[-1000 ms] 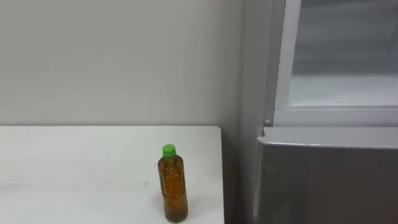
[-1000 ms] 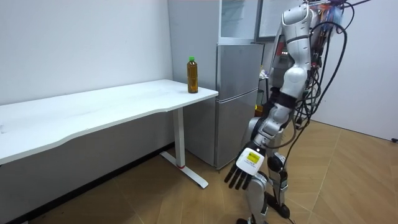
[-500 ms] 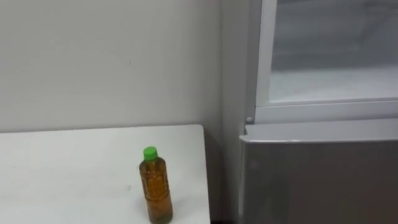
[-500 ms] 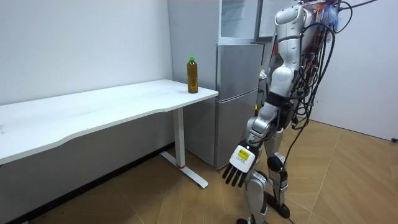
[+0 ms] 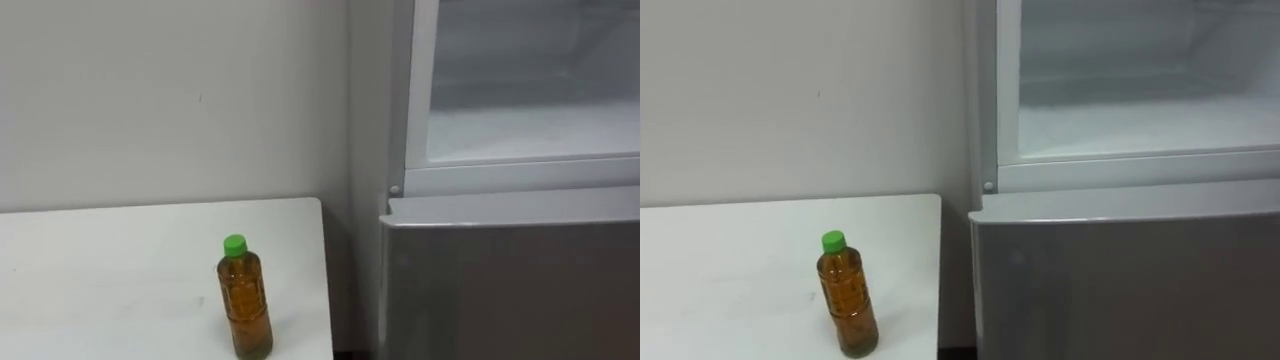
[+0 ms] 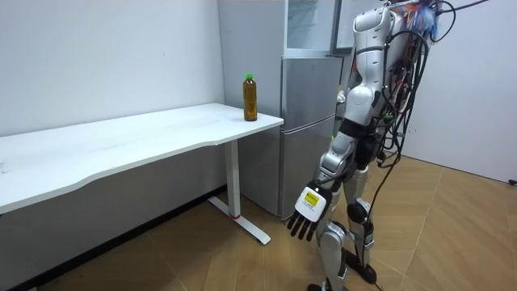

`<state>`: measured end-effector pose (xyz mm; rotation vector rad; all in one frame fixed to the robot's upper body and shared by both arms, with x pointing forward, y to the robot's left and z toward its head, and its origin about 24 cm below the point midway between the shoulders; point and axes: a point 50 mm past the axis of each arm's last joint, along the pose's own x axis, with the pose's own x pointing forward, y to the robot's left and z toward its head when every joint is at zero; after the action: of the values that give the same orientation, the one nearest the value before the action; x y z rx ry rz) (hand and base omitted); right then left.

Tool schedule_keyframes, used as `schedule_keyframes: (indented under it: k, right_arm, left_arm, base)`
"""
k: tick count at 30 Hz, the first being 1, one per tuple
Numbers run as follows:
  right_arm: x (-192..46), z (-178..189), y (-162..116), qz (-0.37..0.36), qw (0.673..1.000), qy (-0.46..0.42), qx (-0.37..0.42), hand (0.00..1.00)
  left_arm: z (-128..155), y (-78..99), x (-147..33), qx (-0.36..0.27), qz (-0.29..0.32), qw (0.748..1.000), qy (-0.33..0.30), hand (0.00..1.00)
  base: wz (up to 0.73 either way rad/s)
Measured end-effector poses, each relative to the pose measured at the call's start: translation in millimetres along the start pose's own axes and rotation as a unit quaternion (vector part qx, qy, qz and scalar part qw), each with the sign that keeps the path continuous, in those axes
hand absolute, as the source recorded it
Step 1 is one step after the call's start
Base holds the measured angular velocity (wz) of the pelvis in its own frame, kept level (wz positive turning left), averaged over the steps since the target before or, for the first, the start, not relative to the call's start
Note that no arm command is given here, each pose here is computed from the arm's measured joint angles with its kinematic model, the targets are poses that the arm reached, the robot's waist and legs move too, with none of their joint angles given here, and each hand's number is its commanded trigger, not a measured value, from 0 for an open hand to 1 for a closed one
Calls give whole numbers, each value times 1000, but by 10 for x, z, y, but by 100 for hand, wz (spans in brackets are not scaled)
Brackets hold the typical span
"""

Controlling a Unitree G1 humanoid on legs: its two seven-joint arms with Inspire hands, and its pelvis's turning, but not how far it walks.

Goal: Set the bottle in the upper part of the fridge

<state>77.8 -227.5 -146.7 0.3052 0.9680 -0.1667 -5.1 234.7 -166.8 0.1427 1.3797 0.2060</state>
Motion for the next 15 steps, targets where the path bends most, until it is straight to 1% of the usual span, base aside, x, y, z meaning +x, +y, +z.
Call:
schedule_keyframes:
  k: [4, 7, 10, 12, 15]
  right_arm:
    - [25, 209, 126, 39, 998, -44, -21, 0]
    - [28, 375, 294, 87, 992, -77, -45, 0]
    - [-24, 575, 482, 137, 981, -123, -66, 0]
    - [-82, 764, 649, 179, 967, -162, -86, 0]
    - [-152, 940, 787, 216, 950, -200, -101, 0]
  left_arm:
    - [13, 4, 2, 8, -8, 1000, -2, 0]
    - [78, 14, 14, 15, -12, 1000, -10, 0]
    - [110, 22, 17, 25, -16, 999, -15, 0]
    - [128, 40, 20, 28, -20, 999, -17, 0]
    - [131, 58, 20, 29, -23, 999, -17, 0]
  base:
    - [1]
    - [-1]
    - [-1]
    - [2]
    - [0]
